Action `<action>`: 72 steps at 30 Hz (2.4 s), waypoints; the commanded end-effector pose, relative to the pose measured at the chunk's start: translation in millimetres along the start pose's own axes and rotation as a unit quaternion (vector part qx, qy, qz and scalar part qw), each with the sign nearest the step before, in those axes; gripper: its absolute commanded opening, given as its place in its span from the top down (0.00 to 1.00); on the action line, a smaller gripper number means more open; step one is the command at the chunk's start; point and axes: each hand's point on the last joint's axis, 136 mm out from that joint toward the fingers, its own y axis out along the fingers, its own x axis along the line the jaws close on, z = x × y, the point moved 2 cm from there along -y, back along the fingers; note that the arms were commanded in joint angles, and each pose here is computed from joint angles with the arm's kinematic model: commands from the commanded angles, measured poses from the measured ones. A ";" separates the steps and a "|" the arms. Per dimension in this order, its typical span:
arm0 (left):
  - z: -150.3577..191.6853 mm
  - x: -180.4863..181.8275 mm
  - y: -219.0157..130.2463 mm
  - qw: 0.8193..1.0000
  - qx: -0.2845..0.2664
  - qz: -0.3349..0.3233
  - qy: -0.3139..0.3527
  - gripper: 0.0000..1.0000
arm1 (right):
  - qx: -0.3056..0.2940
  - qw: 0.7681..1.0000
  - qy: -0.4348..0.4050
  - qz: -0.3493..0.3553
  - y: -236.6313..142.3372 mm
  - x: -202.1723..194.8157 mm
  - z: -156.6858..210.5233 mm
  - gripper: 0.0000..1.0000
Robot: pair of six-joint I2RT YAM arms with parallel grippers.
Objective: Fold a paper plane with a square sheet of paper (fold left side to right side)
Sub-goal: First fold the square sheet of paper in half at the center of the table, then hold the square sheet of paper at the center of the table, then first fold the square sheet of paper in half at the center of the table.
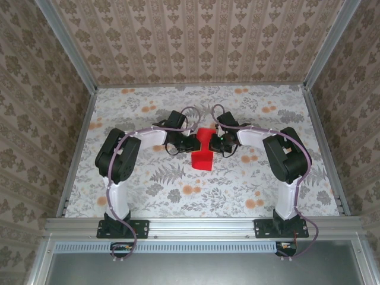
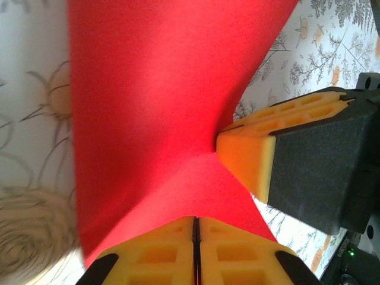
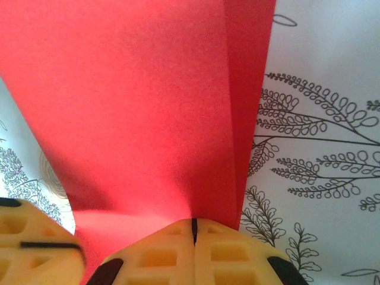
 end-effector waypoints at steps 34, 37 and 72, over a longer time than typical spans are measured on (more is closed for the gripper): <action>33.7 32.4 25.0 0.996 0.050 -0.058 -0.043 0.90 | -0.012 0.996 -0.015 -0.081 20.8 37.5 -37.1 0.97; 36.1 30.2 22.6 0.996 0.051 -0.056 -0.040 0.90 | 0.005 0.999 -0.008 -0.045 28.6 22.6 -31.4 0.98; 73.6 -30.1 -49.1 0.998 0.033 0.053 -0.012 0.86 | 0.035 0.998 -0.057 -0.016 46.4 6.7 -39.1 0.99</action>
